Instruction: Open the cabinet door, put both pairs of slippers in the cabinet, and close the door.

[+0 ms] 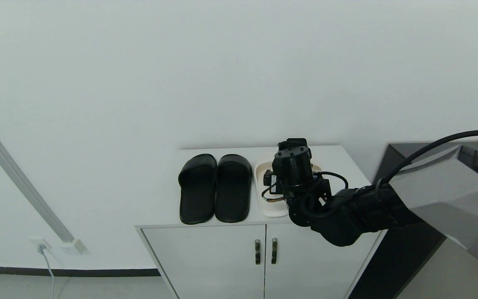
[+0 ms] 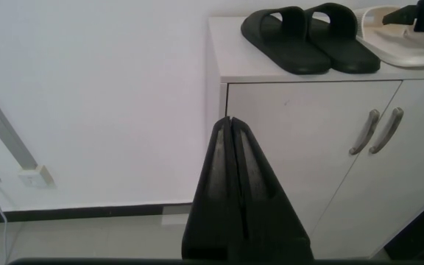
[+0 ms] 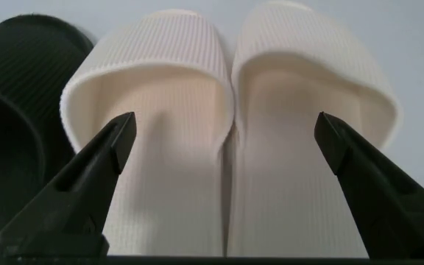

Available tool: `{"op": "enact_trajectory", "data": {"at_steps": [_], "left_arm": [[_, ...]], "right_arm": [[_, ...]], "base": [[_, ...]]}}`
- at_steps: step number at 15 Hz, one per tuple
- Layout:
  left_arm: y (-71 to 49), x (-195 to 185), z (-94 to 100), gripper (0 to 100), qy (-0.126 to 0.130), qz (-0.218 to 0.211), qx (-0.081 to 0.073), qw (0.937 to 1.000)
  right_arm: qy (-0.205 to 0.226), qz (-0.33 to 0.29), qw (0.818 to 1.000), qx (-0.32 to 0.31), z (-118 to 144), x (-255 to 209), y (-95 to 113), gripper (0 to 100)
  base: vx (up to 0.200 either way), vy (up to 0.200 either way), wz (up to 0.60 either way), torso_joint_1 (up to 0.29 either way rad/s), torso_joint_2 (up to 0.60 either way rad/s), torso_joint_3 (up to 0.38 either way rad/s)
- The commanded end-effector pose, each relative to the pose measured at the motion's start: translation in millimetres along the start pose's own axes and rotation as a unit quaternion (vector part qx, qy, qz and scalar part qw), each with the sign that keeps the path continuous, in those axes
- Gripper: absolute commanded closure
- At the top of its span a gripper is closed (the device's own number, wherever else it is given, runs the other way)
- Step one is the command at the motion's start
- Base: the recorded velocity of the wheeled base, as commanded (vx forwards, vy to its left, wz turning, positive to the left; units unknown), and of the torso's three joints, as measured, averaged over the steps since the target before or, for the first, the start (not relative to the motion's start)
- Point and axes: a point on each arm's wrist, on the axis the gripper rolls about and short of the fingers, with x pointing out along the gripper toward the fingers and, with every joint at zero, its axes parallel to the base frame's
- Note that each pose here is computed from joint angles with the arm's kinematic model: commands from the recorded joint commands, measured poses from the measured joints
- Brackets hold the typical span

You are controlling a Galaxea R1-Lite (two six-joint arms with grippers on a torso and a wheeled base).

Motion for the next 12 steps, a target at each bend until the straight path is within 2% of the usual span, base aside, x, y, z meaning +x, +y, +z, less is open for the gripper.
{"op": "enact_trajectory", "data": {"at_steps": [1,12], "left_arm": [[0.0,0,0.0,100,-0.001,0.0,-0.001,1.0],[0.0,0,0.0,100,0.0,0.0,-0.003,1.0]], "right_arm": [[-0.004,-0.007,1.0,0.005,-1,12,1,0],[-0.022,-0.037,0.999,-0.017,3,55,-4,0]], "base": [[0.0,0.0,0.0,0.0,0.0,0.0],[0.0,0.0,0.0,0.0,0.0,0.0]]}}
